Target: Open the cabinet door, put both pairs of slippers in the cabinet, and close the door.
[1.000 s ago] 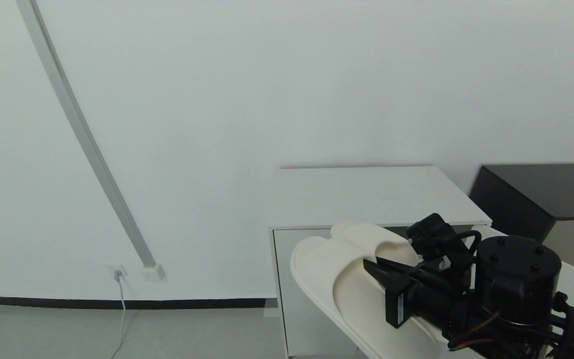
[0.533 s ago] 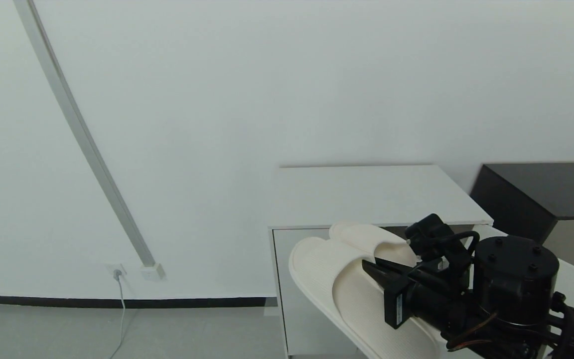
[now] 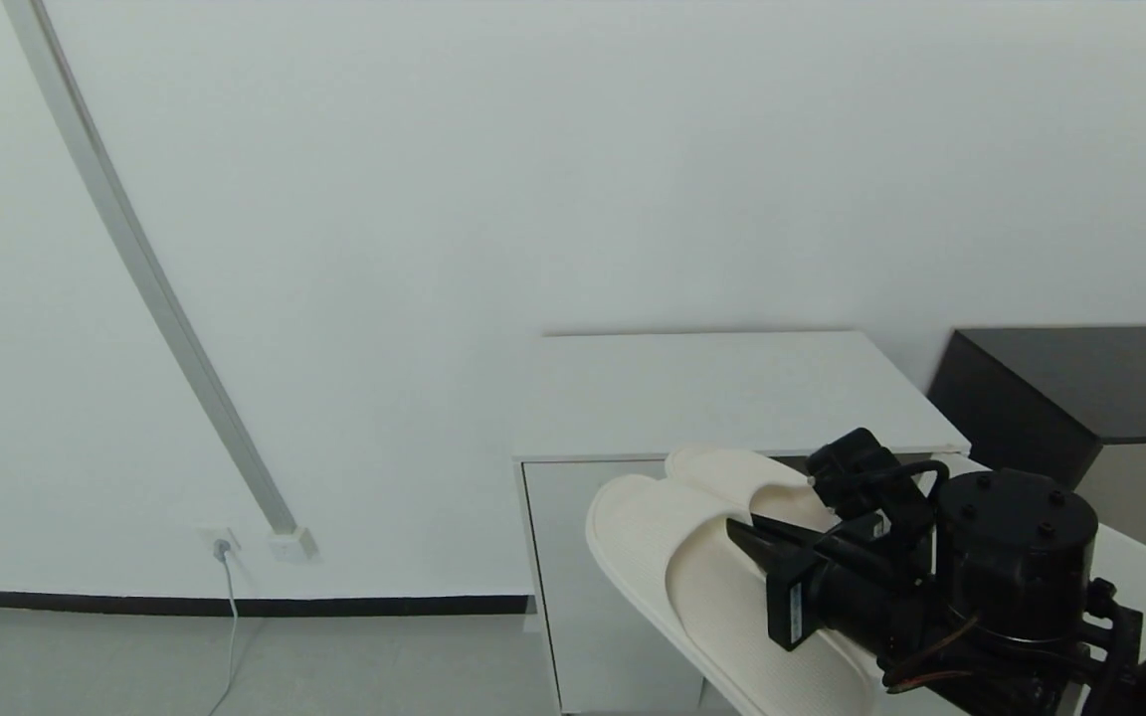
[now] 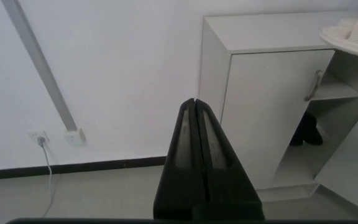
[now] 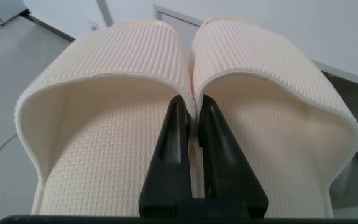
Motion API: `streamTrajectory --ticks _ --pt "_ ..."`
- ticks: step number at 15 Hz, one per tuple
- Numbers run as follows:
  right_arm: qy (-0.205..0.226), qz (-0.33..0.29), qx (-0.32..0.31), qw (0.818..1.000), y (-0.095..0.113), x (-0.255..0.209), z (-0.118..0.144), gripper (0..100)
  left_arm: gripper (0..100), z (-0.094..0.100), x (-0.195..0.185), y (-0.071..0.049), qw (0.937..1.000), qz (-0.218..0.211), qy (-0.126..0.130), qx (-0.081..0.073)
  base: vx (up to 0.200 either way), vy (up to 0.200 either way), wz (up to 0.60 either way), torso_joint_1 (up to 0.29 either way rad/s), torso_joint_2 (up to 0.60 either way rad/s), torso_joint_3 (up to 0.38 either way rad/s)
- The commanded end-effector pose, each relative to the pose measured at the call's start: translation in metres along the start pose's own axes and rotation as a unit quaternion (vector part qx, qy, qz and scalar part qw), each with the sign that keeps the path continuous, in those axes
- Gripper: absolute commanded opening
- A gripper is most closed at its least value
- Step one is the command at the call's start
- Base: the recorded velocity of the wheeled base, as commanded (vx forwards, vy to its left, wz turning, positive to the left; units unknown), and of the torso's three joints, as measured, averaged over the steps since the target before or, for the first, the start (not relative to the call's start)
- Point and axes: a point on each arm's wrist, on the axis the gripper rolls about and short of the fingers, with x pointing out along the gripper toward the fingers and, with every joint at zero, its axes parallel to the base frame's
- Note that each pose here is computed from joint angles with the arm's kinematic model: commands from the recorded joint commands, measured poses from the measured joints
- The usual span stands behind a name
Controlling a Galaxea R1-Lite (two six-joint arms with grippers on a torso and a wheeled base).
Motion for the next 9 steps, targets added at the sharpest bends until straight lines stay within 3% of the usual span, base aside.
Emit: streamTrajectory --ticks 1,9 --pt "0.002 0.002 -0.001 1.0 0.0011 0.0005 -0.0009 0 0 0.0 0.0 0.0 1.0 0.0 0.0 0.0 0.0 -0.2 0.0 -0.002 0.0 0.007" --pt "0.002 0.001 -0.001 1.0 0.001 0.0003 -0.0013 0 0 -0.0002 0.0 0.0 1.0 0.0 0.0 0.0 0.0 -0.2 0.0 0.001 0.0 0.003"
